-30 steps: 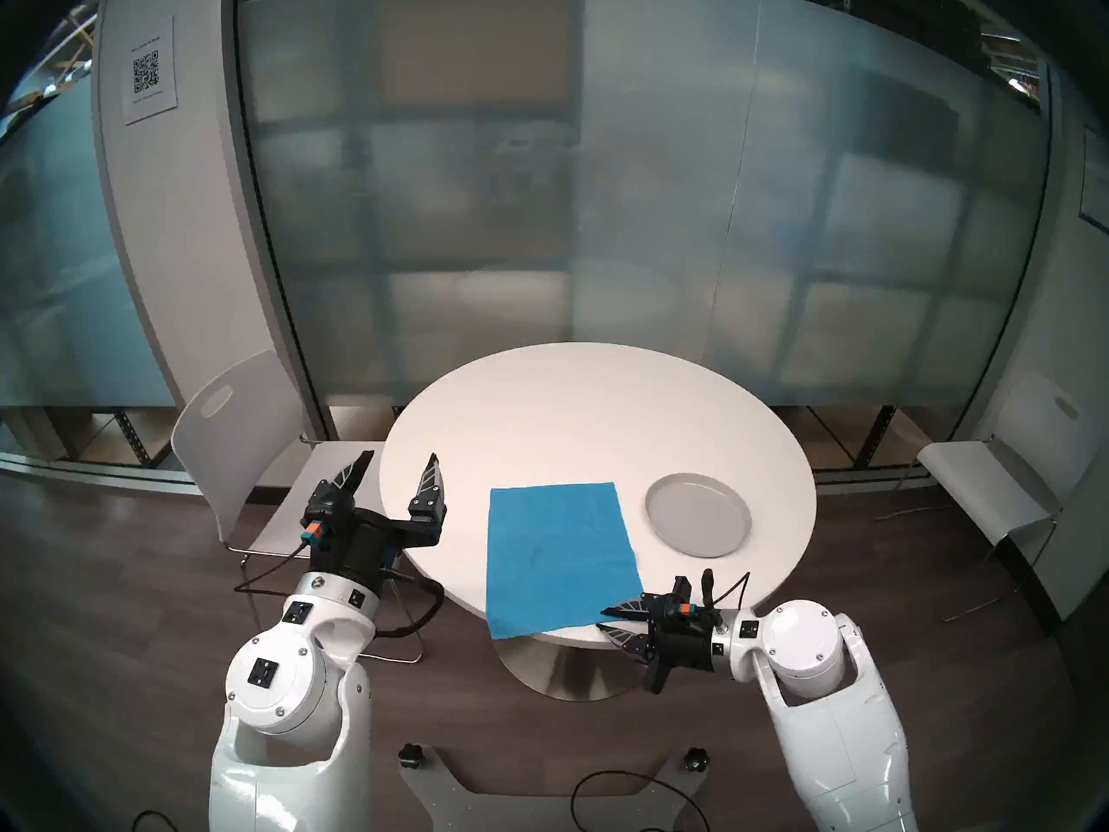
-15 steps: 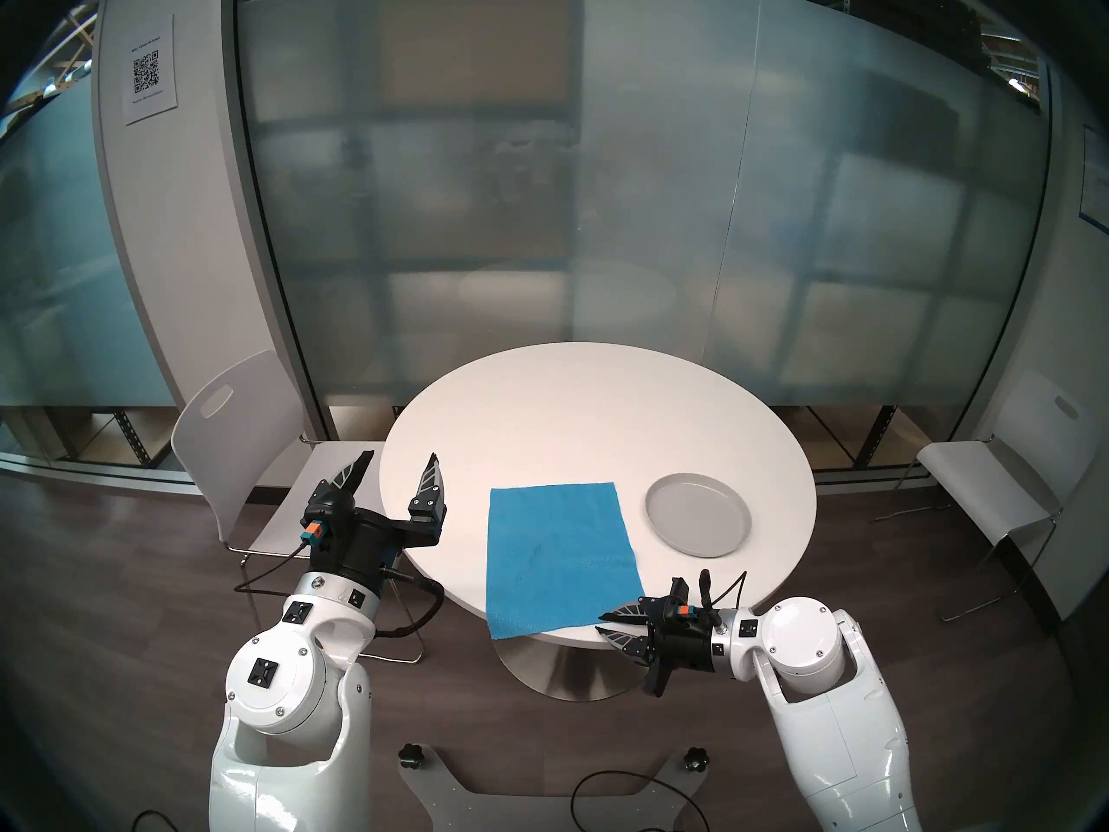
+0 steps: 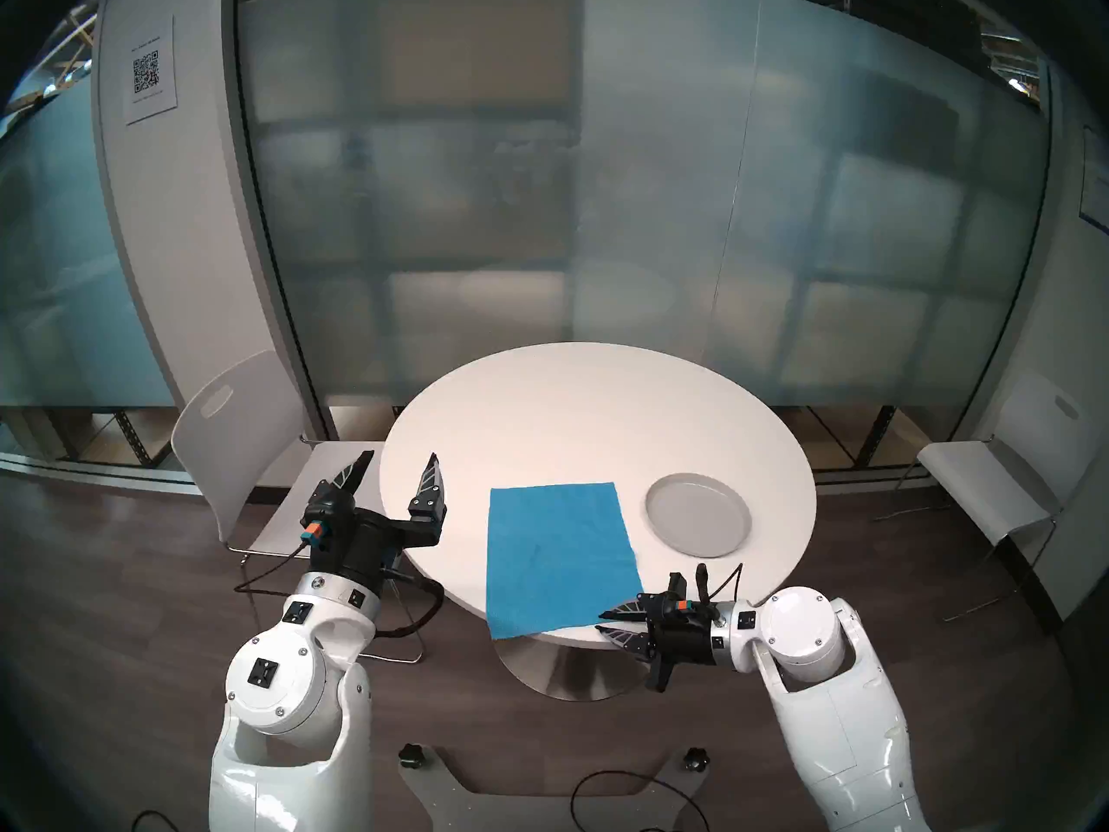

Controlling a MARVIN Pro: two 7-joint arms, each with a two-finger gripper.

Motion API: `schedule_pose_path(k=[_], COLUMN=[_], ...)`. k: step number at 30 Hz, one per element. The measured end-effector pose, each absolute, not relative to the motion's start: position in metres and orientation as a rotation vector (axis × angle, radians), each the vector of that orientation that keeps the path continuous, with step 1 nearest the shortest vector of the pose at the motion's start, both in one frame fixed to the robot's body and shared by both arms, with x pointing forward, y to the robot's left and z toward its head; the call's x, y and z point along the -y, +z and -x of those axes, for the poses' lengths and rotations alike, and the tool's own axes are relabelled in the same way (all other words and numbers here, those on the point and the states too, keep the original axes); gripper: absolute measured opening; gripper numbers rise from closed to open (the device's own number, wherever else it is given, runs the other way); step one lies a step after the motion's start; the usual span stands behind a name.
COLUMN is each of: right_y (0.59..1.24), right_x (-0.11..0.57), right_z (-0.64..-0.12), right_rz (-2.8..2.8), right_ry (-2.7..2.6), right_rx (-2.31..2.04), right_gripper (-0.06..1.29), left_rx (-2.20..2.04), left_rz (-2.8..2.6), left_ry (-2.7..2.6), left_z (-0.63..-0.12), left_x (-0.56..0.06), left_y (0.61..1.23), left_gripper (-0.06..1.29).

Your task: Fold the napkin in half twice and place it beside the plate

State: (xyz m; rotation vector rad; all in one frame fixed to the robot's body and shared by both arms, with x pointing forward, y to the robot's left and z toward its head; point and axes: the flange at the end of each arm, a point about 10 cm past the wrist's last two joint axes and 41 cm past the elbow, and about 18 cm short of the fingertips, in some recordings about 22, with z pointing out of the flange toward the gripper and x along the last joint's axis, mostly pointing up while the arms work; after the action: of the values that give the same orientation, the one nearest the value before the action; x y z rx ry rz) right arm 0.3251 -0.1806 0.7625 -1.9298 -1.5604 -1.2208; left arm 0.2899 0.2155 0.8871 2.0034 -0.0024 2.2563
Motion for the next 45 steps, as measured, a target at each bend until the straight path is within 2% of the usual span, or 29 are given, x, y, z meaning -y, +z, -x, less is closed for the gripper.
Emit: schedule_pose_path(k=[22,27,41,45], right_y=[0.763,0.763,0.768,0.774], right_x=[0.178,0.177,0.178,0.179], right_z=[-0.33,-0.33,-0.332,-0.332], right_rz=[1.92,1.919,1.924,1.921], right_ry=[-1.218,-1.221,-1.228,-1.227], right_rx=[1.579,1.578,1.569,1.567], right_gripper=[0.38,0.3,0.26,0.21], left_rx=[0.002,0.002,0.002,0.002], left_rz=[-2.003,-2.003,-2.003,-2.003], left_ry=[2.256,2.256,2.256,2.256], left_z=[-0.29,-0.29,-0.29,-0.29], left_x=[-0.216,-0.216,-0.216,-0.216], left_y=[0.887,0.887,0.887,0.887], left_gripper=[1.23,1.23,1.23,1.23])
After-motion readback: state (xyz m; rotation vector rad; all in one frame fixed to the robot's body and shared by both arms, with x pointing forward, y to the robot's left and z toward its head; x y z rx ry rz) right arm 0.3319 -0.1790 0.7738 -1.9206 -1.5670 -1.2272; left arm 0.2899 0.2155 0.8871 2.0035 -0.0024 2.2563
